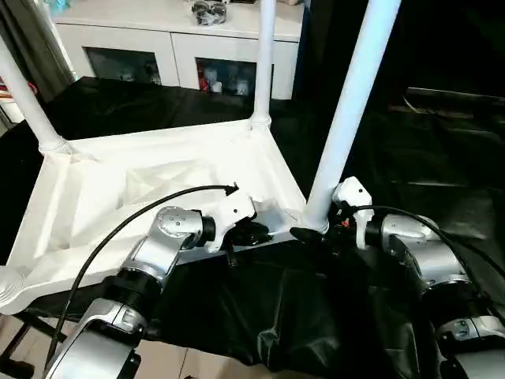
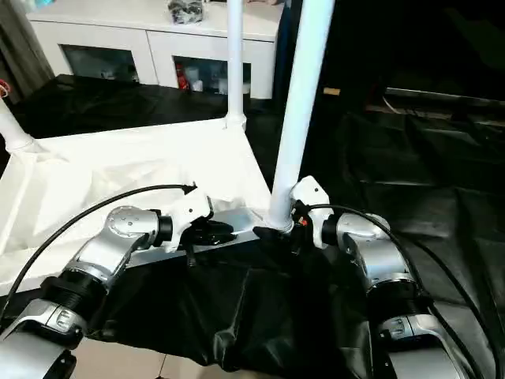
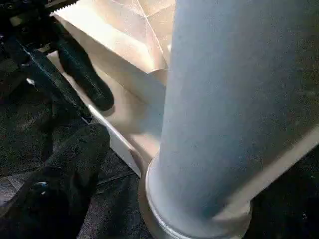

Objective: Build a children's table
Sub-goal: Rotate leg to tighten

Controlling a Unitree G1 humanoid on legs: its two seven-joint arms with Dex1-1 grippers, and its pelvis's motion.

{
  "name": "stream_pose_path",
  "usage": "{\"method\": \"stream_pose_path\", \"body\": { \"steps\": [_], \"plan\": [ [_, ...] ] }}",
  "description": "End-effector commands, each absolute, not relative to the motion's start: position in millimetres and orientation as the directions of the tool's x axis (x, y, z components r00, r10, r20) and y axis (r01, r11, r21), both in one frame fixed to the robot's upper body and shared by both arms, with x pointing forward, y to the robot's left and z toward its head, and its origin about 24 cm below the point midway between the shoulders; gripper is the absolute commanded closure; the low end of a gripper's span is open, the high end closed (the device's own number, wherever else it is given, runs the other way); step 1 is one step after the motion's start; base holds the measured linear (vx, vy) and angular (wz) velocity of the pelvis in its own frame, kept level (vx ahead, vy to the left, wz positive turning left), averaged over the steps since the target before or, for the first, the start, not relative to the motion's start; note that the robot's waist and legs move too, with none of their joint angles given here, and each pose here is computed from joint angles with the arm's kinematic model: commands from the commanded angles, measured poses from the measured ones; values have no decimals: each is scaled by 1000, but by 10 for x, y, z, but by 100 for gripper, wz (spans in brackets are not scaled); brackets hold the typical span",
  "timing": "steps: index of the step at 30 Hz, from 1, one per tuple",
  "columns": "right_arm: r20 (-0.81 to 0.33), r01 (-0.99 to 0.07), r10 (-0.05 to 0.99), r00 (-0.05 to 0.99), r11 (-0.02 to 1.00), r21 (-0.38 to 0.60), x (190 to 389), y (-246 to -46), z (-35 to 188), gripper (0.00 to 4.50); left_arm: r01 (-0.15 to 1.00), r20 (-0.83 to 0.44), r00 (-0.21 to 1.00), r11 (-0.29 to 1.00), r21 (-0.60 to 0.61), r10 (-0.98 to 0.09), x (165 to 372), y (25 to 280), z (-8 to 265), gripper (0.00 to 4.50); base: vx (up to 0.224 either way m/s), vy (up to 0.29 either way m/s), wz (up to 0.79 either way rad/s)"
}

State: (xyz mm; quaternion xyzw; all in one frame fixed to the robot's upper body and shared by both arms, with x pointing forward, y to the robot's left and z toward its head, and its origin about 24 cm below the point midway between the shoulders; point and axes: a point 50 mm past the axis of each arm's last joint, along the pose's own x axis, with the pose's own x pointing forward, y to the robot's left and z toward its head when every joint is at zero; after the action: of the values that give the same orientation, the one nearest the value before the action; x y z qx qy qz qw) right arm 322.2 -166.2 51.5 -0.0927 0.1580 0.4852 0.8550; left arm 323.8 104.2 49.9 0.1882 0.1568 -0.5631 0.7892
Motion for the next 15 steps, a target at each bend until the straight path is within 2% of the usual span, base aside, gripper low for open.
{"method": "stream_pose_path", "body": {
  "steps": [1,14,15],
  "plan": [
    [-387,-877,812,437,481,20,3168,-1632,436,0,946,-475,323,291,142,-818,3271,1051,535,353,0,0,0],
    [-391,-875,808,441,484,12,3168,-1650,430,0,957,-453,280,282,64,-846,3250,1015,490,353,0,0,0],
    [-390,-875,809,441,484,14,3169,-1651,431,0,958,-455,278,281,61,-846,3250,1016,488,370,0,0,0]
  ]
}}
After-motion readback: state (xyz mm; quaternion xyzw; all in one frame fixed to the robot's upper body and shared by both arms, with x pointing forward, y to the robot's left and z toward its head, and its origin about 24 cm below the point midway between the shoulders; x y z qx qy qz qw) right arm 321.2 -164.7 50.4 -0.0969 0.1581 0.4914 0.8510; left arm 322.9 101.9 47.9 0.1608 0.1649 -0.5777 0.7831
